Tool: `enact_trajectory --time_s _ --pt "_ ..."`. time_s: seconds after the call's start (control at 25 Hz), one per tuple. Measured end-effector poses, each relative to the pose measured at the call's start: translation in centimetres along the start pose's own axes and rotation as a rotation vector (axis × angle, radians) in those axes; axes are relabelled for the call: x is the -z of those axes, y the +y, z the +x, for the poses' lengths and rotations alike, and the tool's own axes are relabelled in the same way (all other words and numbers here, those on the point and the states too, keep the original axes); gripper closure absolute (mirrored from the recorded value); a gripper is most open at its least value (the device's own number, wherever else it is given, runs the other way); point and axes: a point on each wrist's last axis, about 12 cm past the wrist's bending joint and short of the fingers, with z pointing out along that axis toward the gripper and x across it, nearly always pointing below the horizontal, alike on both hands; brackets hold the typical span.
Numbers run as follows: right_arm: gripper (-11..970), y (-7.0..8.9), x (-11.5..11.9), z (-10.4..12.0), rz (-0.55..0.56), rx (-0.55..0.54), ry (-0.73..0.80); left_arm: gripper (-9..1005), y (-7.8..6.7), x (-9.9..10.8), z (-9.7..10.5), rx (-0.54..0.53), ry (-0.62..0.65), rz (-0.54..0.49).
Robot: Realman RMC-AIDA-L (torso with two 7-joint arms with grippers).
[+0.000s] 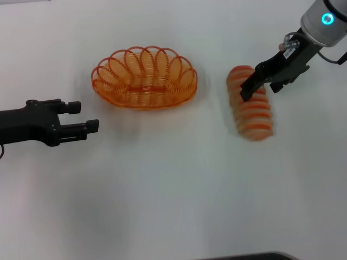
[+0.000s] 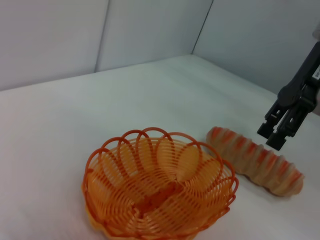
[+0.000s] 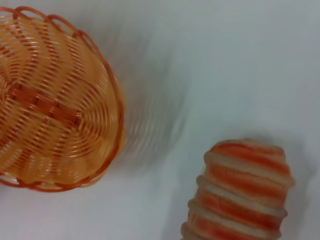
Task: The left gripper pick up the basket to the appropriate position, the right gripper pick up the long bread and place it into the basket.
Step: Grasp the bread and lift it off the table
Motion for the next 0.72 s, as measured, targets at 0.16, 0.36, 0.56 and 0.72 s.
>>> enact_trajectory --time_s 0.16,0.36,0.56,0.72 --pt "96 0.2 -0.6 -0.3 0.013 -0.001 -0.007 274 -0.1 0.0 0.1 0.009 -0.017 0.002" --pt "79 0.7 -1.4 -0.8 0.027 0.015 -0.011 274 -0.3 -0.4 0.2 0.013 -0.020 0.012" --pt "97 1.2 -2.7 -0.8 0.031 0.014 0.014 274 -0.3 -0.8 0.4 0.032 -0.024 0.014" --pt "111 1.4 -2.7 -0.9 0.044 0.017 0.012 274 -0.3 -1.0 0.3 0.036 -0.032 0.016"
